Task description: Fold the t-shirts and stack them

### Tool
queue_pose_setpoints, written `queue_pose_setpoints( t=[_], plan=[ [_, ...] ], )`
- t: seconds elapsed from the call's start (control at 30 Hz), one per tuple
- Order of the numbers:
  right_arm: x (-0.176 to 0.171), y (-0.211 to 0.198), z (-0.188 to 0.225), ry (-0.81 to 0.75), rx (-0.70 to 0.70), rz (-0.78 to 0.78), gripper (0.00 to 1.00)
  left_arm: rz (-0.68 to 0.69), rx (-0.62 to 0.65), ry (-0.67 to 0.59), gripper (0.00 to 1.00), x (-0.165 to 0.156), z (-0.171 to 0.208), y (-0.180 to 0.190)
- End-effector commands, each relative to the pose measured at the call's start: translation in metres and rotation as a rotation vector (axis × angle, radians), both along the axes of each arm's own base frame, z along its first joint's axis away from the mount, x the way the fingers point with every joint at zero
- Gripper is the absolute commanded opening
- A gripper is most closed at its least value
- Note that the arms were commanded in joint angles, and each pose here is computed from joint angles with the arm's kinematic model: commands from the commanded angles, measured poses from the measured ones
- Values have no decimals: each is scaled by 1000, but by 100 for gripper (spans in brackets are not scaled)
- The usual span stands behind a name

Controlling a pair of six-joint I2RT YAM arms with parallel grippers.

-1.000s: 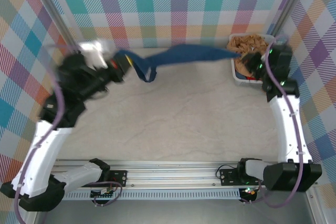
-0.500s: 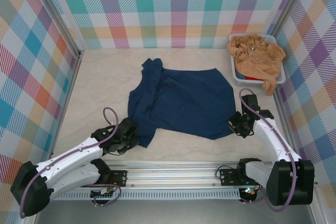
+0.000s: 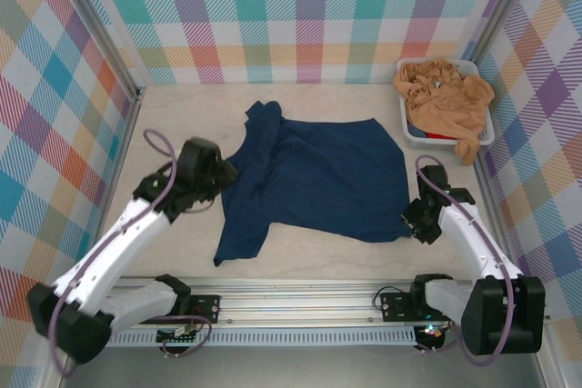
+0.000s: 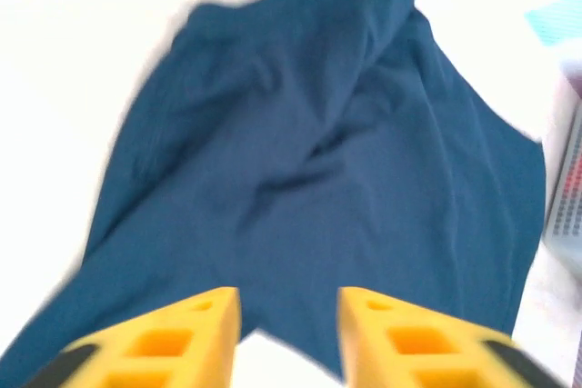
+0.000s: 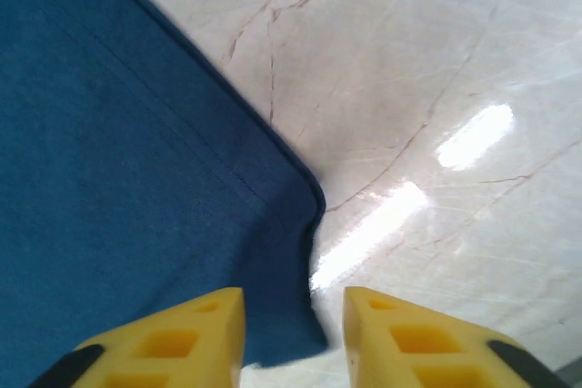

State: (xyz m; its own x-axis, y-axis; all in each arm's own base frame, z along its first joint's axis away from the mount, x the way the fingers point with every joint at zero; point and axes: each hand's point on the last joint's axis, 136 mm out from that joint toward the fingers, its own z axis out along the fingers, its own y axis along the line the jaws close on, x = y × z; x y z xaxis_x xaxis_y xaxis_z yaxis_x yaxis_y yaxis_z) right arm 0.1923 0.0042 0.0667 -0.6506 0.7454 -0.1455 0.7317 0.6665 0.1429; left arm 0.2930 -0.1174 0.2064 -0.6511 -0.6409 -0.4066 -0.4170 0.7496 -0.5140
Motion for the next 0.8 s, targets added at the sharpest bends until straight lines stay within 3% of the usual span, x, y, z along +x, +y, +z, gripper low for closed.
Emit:
queue_pose_setpoints(
  t=[0.0,0.2,0.33,0.53,0.77],
  plan=[
    [11,-10,38,-99,-74,17,38,-23,-60,27,24,63,-19,-7],
    [74,25,55,-323,54,201,32,-80,-126,76,15,204,-73,-51],
    [105,47,56,-367,137,279,31,-59,-66,185,12,244,-127,-51],
    [133,65,54,-377,166,351,30,134,22,321,3,233,-189,13],
    [147,96,34,-297,189,415,33,324,46,444,0,176,-215,111]
  ],
)
